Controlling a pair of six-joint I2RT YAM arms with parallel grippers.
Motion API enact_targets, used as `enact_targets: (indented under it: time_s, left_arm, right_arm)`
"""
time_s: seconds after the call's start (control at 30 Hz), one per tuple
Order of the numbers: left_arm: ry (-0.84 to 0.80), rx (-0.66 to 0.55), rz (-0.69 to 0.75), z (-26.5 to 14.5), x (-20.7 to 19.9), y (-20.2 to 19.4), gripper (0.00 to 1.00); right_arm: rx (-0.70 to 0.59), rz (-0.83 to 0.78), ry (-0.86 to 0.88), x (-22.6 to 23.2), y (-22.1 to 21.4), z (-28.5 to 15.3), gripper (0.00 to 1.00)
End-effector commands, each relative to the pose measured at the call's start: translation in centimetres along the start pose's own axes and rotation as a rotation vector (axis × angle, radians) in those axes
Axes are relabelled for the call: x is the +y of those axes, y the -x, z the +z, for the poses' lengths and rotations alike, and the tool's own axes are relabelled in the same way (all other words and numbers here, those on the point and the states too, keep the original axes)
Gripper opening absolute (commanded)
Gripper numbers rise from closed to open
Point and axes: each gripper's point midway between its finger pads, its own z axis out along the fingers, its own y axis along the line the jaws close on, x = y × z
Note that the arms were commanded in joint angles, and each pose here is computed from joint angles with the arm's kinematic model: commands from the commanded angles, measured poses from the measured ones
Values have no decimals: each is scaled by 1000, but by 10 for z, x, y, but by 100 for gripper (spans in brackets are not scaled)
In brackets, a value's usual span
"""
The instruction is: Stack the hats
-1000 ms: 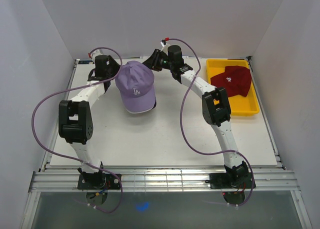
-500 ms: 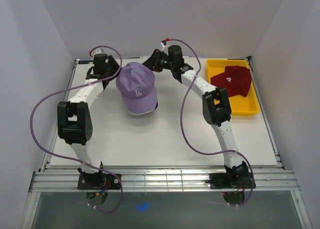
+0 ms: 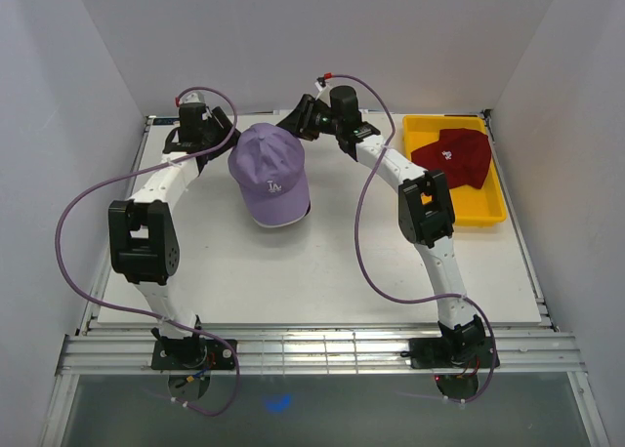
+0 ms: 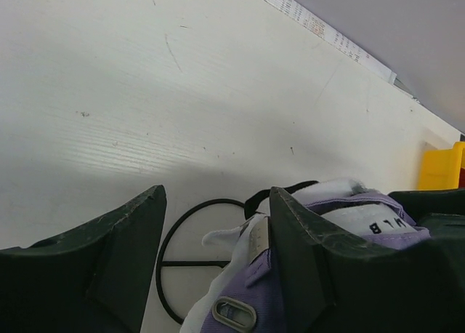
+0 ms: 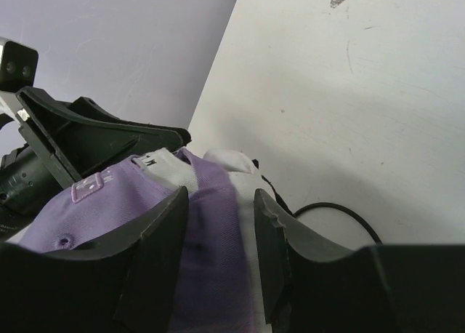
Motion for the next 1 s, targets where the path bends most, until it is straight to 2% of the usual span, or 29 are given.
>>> enact_targets:
  time_s: [0.0,0.3,0.57,0.6,0.7,0.97]
  left_arm:
    - [-72,-3,20,-26,-22,16,70]
    - [-121,-22,13,-33,-35,31,70]
    - [-151,-46,5,-42,-44,43,71]
    - [-151,-46,3,-42,-44,44,80]
    - [-155,-41,-2,-44,-45,44,92]
    - [-157,-62,-8,-54,-45,52,93]
  right_arm:
    - [-30,-37,75,46,21,-18,48]
    - [-31,-28,99,53,26,-24,50]
    - [-44,-31,115,61,32,-31,57]
    - [-45,-34,119,63,33,-32,57]
    - [-47,-35,126,67,34,-34,57]
    - [-57,-42,133,74,37,-41,57]
